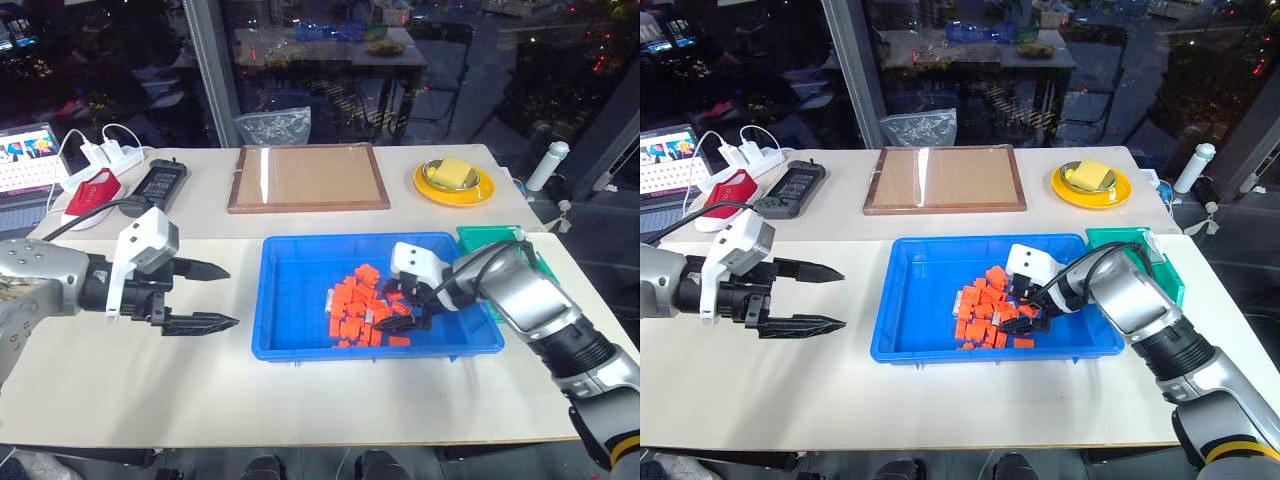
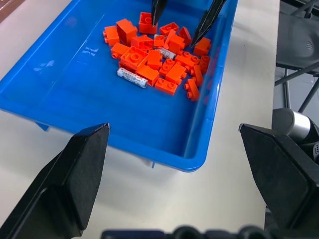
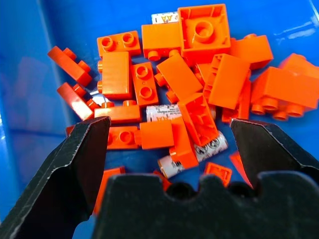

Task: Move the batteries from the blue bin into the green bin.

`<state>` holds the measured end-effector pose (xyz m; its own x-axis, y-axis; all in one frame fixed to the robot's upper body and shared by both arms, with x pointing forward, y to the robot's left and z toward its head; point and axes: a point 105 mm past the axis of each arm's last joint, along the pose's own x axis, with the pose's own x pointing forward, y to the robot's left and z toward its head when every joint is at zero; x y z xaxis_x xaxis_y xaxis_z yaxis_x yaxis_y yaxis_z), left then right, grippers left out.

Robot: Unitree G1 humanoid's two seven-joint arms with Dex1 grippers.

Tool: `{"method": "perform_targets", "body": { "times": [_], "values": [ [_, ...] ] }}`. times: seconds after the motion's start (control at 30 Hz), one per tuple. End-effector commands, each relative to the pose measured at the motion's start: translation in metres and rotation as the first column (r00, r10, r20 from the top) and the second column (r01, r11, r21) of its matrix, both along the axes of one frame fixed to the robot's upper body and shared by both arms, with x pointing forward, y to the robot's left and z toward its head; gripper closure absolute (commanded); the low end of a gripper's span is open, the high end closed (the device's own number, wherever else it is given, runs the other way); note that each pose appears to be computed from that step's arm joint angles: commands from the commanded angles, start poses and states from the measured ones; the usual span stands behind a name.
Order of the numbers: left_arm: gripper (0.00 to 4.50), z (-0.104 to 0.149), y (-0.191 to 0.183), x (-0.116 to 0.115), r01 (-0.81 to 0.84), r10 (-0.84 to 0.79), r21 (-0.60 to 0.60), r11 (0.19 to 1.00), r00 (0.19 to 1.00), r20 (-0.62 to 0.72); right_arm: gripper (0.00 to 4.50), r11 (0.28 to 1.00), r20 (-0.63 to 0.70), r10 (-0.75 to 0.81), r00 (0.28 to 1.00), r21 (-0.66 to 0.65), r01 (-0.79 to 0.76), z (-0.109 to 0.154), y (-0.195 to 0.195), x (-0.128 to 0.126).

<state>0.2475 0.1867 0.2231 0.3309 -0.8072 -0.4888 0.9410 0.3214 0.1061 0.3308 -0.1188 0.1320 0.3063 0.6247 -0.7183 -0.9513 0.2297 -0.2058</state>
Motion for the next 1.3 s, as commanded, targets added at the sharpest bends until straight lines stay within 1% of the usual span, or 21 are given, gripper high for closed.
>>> {"method": "perform_targets", "body": {
  "times": [0.03, 0.13, 0.23, 0.27, 0.37, 0.4, 0.53, 0.57, 0.6, 0.63, 0.73, 0.8, 0.87, 0.97, 1.03, 1.1, 1.17, 1.27, 1.3],
  "values": [
    [0.00, 0.012, 0.008, 0.001, -0.021, 0.020, 0.033, 0.999, 0.999, 0.049, 0.03, 0.999, 0.059, 0.029, 0.998, -0.029, -0.027, 0.000, 0.004, 0.004],
    [0.00, 0.013, 0.007, -0.003, -0.008, 0.008, 0.019, 1.000, 1.000, 0.025, 0.03, 0.994, 0.075, 0.050, 0.996, -0.098, -0.043, -0.009, -0.002, 0.004],
    [0.00, 0.013, 0.006, -0.006, -0.002, 0.002, 0.017, 1.000, 1.000, 0.016, 0.03, 0.994, 0.079, 0.054, 0.995, -0.098, -0.047, -0.010, -0.001, 0.004],
    [0.00, 0.012, 0.006, -0.005, -0.004, 0.004, 0.018, 1.000, 1.000, 0.018, 0.54, 0.995, 0.083, 0.054, 0.995, -0.094, -0.047, -0.010, 0.000, 0.005],
    [0.00, 0.012, 0.006, -0.004, -0.009, 0.009, 0.020, 1.000, 1.000, 0.023, 1.39, 0.995, 0.090, 0.056, 0.994, -0.088, -0.048, -0.008, 0.001, 0.006],
    [0.00, 0.012, 0.006, -0.004, -0.010, 0.009, 0.021, 1.000, 1.000, 0.025, 1.80, 0.995, 0.091, 0.058, 0.994, -0.085, -0.050, -0.007, 0.002, 0.006],
    [0.00, 0.011, 0.006, -0.002, -0.013, 0.012, 0.019, 1.000, 0.999, 0.030, 3.12, 0.997, 0.110, 0.055, 0.992, -0.064, -0.048, 0.000, 0.003, 0.008],
    [0.00, 0.011, 0.006, -0.001, -0.014, 0.013, 0.019, 1.000, 0.999, 0.031, 3.54, 0.997, 0.122, 0.051, 0.991, -0.057, -0.044, 0.005, 0.002, 0.009],
    [0.00, 0.011, 0.006, -0.001, -0.015, 0.014, 0.019, 1.000, 0.999, 0.031, 3.84, 0.998, 0.131, 0.048, 0.990, -0.053, -0.042, 0.008, 0.002, 0.010],
    [0.00, 0.010, 0.006, 0.000, -0.015, 0.015, 0.019, 1.000, 0.999, 0.031, 4.04, 0.998, 0.137, 0.045, 0.990, -0.048, -0.039, 0.011, 0.001, 0.011],
    [0.00, 0.010, 0.006, 0.000, -0.015, 0.015, 0.019, 1.000, 0.999, 0.033, 4.06, 1.000, 0.163, 0.018, 0.986, -0.012, -0.016, 0.024, -0.002, 0.017],
    [0.00, 0.009, 0.005, 0.000, -0.016, 0.015, 0.019, 1.000, 0.999, 0.033, 4.06, 0.999, 0.212, -0.031, 0.977, 0.036, 0.024, 0.040, -0.006, 0.028],
    [0.00, 0.008, 0.005, 0.000, -0.016, 0.015, 0.019, 1.000, 0.999, 0.033, 4.06, 0.997, 0.252, -0.076, 0.965, 0.049, 0.065, 0.048, -0.013, 0.039],
    [0.00, 0.007, 0.005, 0.001, -0.019, 0.018, 0.021, 1.000, 0.999, 0.035, 4.06, 0.991, 0.303, -0.135, 0.943, 0.038, 0.130, 0.051, -0.027, 0.055],
    [0.00, 0.007, 0.004, 0.000, -0.019, 0.018, 0.021, 1.000, 0.999, 0.035, 4.06, 0.985, 0.343, -0.159, 0.926, -0.004, 0.171, 0.050, -0.039, 0.064],
    [0.00, 0.006, 0.004, 0.000, -0.019, 0.018, 0.022, 1.000, 0.999, 0.035, 4.06, 0.982, 0.336, -0.161, 0.928, -0.042, 0.185, 0.045, -0.048, 0.066],
    [0.00, 0.006, 0.004, 0.000, -0.021, 0.020, 0.023, 1.000, 0.999, 0.036, 4.06, 0.969, 0.303, -0.225, 0.926, -0.024, 0.244, 0.044, -0.056, 0.069],
    [0.00, 0.007, 0.004, 0.000, -0.022, 0.021, 0.021, 1.000, 0.999, 0.033, 4.06, 0.950, 0.293, -0.304, 0.907, 0.019, 0.312, 0.051, -0.061, 0.075],
    [0.00, 0.007, 0.003, 0.000, -0.021, 0.020, 0.020, 1.000, 0.999, 0.031, 3.56, 0.950, 0.299, -0.301, 0.905, 0.006, 0.314, 0.053, -0.064, 0.074]
  ]
}}
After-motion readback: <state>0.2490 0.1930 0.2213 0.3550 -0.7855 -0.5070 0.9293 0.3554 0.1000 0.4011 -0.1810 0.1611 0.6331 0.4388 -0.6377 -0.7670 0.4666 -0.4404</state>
